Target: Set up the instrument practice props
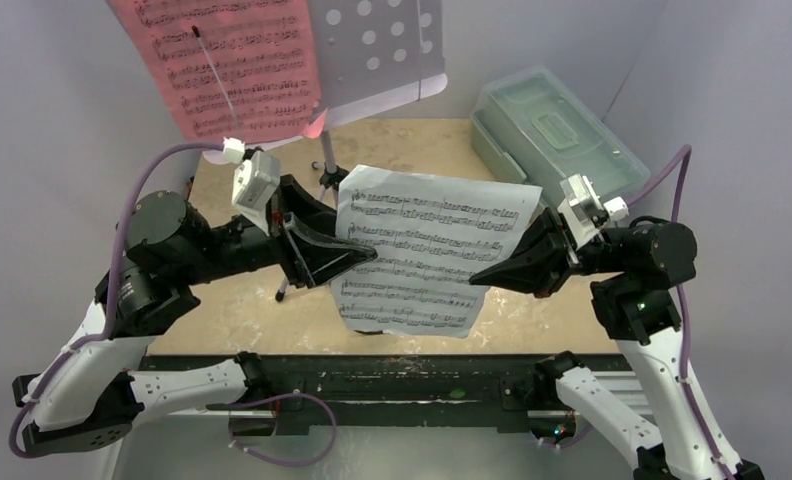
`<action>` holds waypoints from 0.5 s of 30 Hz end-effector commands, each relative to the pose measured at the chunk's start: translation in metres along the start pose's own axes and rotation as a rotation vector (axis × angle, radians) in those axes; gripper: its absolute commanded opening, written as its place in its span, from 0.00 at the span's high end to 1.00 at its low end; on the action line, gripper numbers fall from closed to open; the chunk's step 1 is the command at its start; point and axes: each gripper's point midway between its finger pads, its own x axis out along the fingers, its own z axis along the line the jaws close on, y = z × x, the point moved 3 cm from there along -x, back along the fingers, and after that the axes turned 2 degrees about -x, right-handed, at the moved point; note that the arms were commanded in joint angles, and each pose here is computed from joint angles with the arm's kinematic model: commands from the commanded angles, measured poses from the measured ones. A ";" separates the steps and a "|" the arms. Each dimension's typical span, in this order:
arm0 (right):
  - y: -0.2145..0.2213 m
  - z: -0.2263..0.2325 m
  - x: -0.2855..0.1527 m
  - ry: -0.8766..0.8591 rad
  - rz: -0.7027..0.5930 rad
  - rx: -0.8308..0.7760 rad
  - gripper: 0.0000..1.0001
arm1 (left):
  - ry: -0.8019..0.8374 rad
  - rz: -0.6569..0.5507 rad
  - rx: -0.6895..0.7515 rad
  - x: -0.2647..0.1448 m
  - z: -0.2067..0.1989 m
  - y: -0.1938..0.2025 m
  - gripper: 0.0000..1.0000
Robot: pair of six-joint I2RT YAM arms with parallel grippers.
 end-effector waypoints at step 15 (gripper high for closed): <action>-0.109 -0.117 0.000 0.560 -0.461 0.140 0.22 | -0.665 -0.467 0.349 -0.054 0.062 -0.143 1.00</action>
